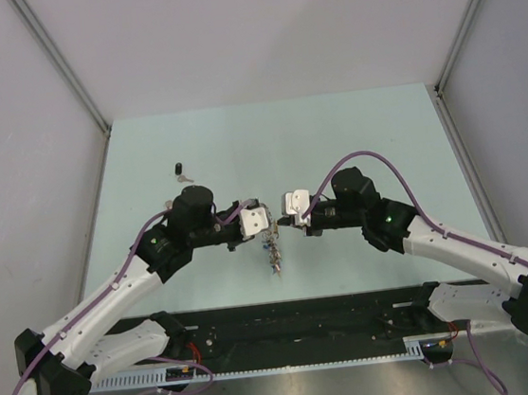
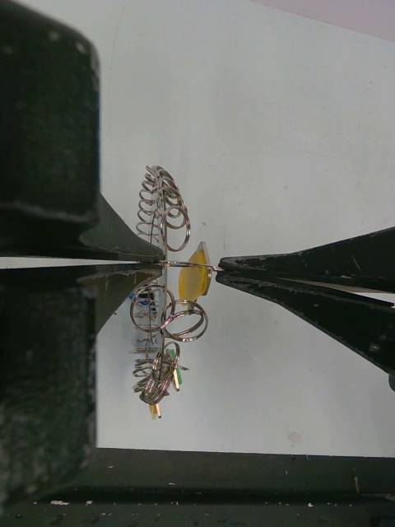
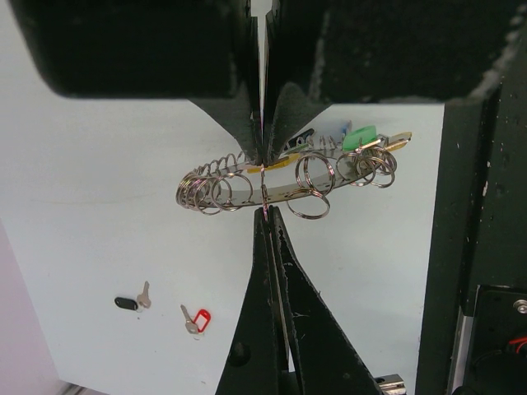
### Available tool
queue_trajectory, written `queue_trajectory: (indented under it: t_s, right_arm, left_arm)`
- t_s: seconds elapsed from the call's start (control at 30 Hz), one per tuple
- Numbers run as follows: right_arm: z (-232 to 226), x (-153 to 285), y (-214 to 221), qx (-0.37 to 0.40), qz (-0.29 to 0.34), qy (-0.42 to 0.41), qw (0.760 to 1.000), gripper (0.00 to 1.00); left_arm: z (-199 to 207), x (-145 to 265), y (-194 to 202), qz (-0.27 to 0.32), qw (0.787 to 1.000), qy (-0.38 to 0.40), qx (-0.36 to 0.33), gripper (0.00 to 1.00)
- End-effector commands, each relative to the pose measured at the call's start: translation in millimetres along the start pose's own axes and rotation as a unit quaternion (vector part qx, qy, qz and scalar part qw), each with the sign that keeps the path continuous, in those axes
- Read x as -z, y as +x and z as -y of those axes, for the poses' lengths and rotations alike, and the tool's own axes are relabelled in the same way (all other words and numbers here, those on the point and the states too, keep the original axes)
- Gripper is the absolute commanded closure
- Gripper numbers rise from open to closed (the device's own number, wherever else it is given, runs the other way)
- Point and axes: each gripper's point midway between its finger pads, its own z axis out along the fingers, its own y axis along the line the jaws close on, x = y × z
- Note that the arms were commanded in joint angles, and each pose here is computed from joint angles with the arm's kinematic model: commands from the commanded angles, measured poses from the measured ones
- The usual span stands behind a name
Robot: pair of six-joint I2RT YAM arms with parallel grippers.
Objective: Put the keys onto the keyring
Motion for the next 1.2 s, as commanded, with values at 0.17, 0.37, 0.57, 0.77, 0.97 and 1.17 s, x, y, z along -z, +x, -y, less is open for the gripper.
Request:
queue_trajectory:
  t_s: [0.17,0.37,0.57,0.77,0.97,1.17]
  right_arm:
    - [11.0,0.1,-27.2,0.014,0.035,0.008,0.999,1.0]
    - [8.0,-1.0,-27.3,0.012,0.037,0.0,0.999,1.0]
    - [11.3,-2.4,-32.9,0.016,0.049,0.005,0.999,1.0]
    - [8.3,-3.7,-35.4,0.015,0.055,-0.003,0.998,1.0]
    - [6.1,-5.8,-34.2,0.013,0.057,-0.011,0.998,1.0]
    - [2.5,-7.0,-37.3,0.014,0.06,-0.024,0.998,1.0]
  left_arm:
    - [-5.9,3.2,-22.7,0.042,0.999,-0.01,-0.032,0.99]
    - [-5.1,3.3,-24.5,0.046,0.998,-0.007,-0.033,0.99]
    - [-3.7,2.3,-25.4,0.049,0.998,-0.003,-0.032,0.99]
    - [-2.9,1.9,-25.5,0.049,0.998,0.0,-0.031,1.0]
    - [-1.4,1.2,-26.1,0.051,0.998,0.004,-0.03,1.0]
    - [1.2,0.1,-25.7,0.051,0.998,0.012,-0.03,1.0]
